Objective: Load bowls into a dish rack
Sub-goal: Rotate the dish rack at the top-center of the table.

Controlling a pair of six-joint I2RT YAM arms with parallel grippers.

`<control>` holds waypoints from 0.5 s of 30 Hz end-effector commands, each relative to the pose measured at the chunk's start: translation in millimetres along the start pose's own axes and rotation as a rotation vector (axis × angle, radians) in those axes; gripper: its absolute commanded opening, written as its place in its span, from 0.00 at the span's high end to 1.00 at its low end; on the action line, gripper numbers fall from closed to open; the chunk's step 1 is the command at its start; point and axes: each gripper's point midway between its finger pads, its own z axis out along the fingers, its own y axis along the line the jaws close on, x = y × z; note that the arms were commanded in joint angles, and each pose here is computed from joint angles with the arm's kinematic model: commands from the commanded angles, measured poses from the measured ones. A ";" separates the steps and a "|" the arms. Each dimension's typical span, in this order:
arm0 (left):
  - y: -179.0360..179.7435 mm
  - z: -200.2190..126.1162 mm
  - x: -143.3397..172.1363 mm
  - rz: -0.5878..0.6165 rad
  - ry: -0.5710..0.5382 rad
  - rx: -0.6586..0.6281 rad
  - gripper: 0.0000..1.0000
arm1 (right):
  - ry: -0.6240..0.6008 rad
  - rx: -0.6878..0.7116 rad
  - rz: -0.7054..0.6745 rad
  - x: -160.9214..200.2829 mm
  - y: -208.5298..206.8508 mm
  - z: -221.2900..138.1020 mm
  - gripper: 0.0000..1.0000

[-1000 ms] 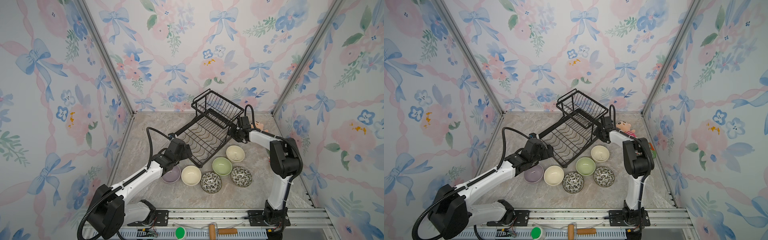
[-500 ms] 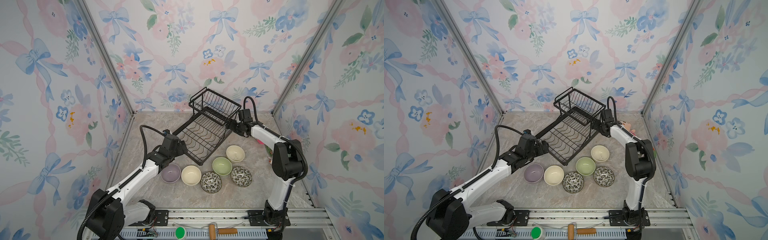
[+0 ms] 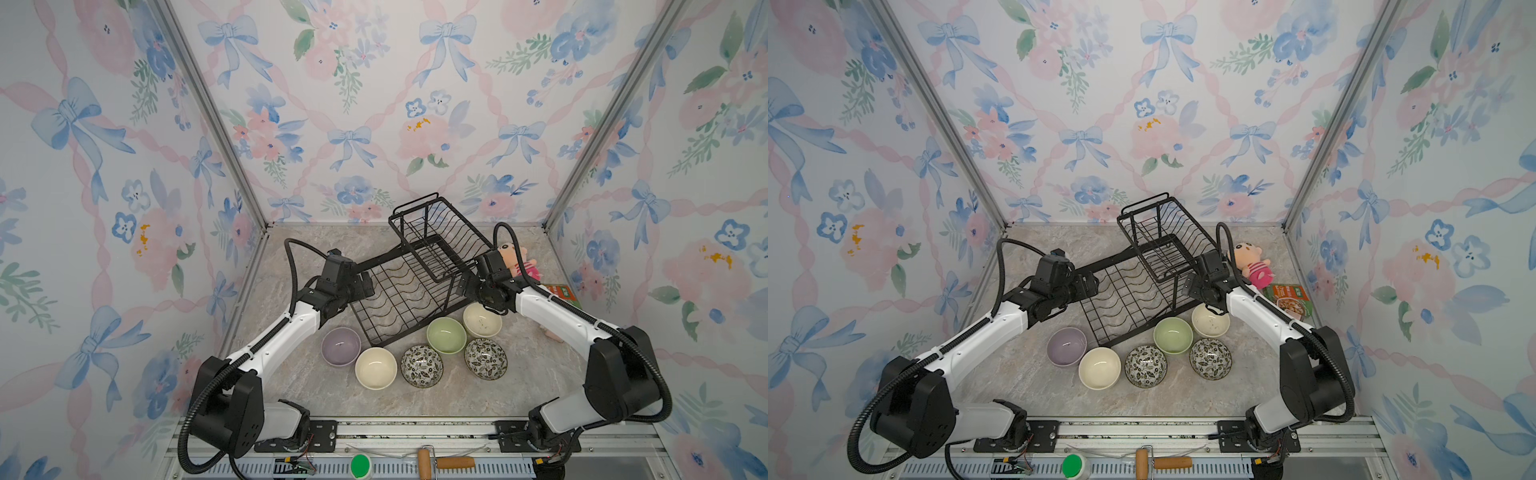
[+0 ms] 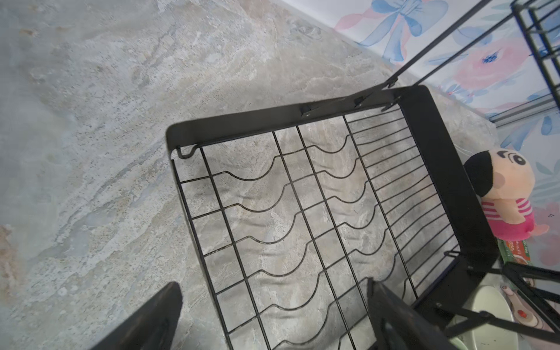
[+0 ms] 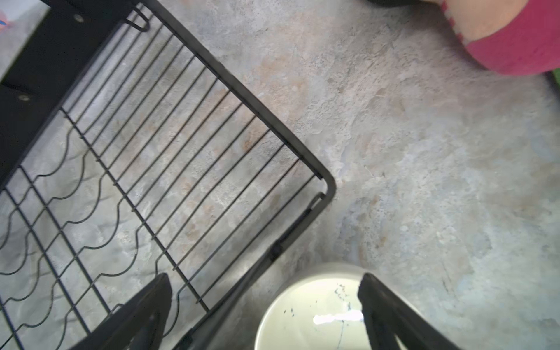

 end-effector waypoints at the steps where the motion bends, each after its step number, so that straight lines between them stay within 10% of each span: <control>1: -11.0 -1.5 -5.9 0.025 0.006 0.043 0.02 | -0.110 -0.012 -0.017 -56.7 8.0 7.4 0.02; 15: -16.6 5.1 -2.5 -0.024 0.033 0.069 0.02 | 0.003 -0.261 0.043 -63.0 29.3 61.5 0.00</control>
